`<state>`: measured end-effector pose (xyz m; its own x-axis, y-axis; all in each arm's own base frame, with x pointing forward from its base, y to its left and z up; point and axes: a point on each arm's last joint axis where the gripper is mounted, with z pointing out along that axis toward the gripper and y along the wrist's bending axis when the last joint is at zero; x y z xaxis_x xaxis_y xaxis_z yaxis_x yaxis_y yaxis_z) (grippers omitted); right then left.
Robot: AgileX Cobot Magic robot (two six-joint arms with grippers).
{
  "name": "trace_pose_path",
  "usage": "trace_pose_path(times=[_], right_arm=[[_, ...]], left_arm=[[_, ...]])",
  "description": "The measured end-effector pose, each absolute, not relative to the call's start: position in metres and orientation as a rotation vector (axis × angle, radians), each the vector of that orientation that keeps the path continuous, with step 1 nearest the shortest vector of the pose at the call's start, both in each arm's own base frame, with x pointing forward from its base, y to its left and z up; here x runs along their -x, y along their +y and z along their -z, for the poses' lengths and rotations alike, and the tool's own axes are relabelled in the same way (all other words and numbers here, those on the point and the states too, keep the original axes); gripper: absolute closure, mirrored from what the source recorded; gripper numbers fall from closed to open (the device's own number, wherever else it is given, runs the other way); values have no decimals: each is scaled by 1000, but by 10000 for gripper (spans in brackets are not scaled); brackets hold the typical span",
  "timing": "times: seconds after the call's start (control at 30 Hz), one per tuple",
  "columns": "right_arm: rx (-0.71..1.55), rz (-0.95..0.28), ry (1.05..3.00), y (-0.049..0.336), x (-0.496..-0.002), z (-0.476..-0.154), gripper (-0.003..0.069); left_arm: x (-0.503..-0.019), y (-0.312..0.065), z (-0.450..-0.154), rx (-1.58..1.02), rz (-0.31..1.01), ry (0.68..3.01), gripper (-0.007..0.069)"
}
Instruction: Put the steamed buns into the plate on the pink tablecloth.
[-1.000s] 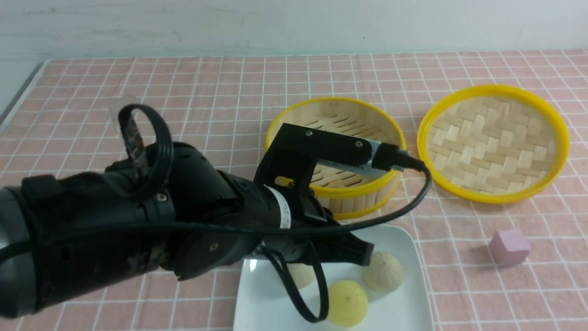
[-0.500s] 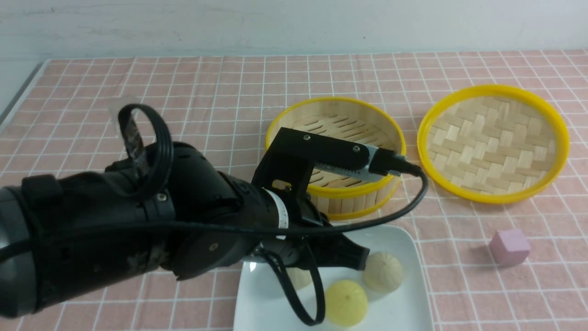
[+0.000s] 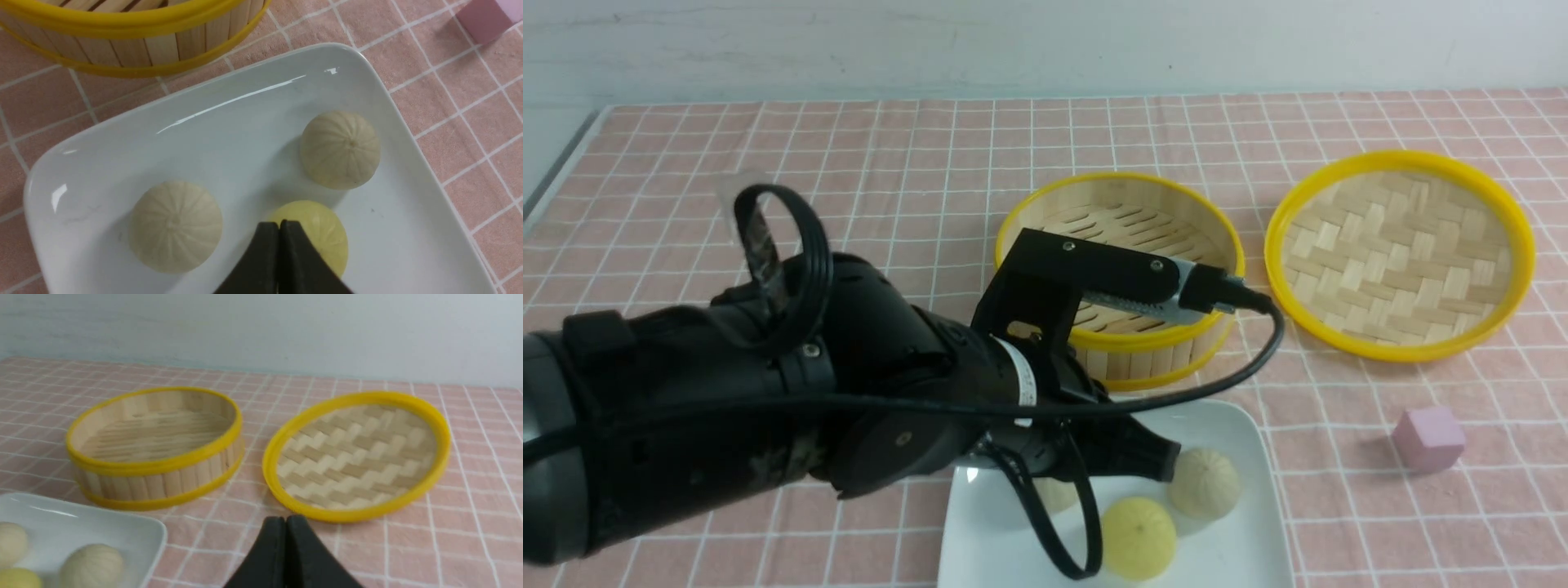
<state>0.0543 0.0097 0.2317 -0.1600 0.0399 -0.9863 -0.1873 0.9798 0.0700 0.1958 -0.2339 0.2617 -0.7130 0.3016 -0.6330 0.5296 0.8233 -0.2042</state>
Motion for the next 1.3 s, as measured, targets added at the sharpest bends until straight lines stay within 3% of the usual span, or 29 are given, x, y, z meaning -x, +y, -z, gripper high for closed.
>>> trace_pose_path(times=[0.2, 0.3, 0.47, 0.63, 0.73, 0.83, 0.93, 1.3], right_arm=[[-17, -84, 1802, 1, -54, -185, 645], [-58, -50, 1836, -1, -53, -176, 643], [-88, -26, 1861, -3, -53, -175, 641], [-99, -18, 1867, -4, -52, -175, 634], [-99, -18, 1868, -4, -52, -174, 634], [-99, -18, 1868, -4, -52, -175, 631], [-99, -18, 1869, -4, -52, -174, 627], [-99, -18, 1869, -4, -52, -174, 622]], left_arm=[[-195, -233, -261, -610, 489, 2417, 607], [-192, -228, -270, -606, 494, 2404, 605], [-182, -208, -310, -628, 447, 2316, 603], [-148, -144, -376, -578, 264, 2277, 603], [-120, -106, -396, -514, 253, 2292, 603], [-89, -67, -410, -456, 313, 2220, 603], [-65, -38, -403, -428, 404, 2101, 603], [-50, -44, -334, -323, 870, 1720, 593]])
